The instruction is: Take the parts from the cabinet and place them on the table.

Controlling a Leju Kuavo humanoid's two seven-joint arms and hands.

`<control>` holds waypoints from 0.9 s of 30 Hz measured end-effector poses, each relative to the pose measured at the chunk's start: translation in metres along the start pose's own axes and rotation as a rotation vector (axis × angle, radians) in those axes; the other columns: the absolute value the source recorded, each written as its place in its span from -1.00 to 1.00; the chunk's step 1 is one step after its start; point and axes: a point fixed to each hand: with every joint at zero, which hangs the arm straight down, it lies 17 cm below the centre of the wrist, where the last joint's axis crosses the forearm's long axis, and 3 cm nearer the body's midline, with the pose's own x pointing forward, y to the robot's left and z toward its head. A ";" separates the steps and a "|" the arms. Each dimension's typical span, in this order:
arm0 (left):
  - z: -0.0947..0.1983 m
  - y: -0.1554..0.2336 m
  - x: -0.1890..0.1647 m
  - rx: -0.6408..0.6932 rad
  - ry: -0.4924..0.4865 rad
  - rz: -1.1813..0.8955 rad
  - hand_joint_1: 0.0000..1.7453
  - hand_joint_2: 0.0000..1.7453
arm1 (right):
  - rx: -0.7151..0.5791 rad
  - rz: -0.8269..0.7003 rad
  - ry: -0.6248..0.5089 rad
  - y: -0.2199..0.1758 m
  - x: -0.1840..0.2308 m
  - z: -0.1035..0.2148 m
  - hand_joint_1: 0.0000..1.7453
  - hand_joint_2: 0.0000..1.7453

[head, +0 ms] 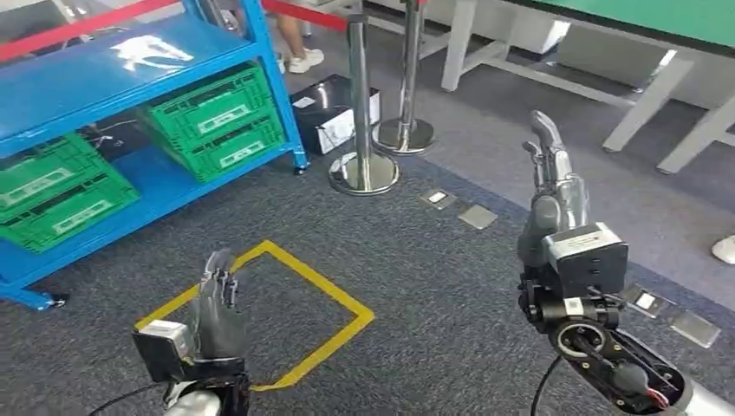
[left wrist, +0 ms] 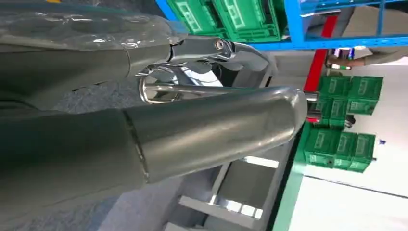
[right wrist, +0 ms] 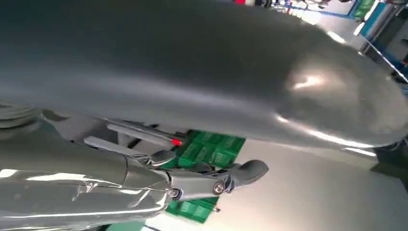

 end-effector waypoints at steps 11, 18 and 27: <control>0.000 0.000 0.000 -0.005 0.000 -0.005 -1.00 -1.00 | -0.003 -0.001 -0.003 -0.001 0.001 -0.001 -1.00 -1.00; -0.001 0.000 0.002 -0.009 -0.004 -0.008 -1.00 -1.00 | -0.005 -0.002 -0.006 -0.001 0.003 -0.002 -1.00 -1.00; -0.001 -0.002 0.002 -0.008 -0.003 -0.004 -1.00 -1.00 | -0.003 -0.001 0.002 -0.001 0.001 0.000 -1.00 -1.00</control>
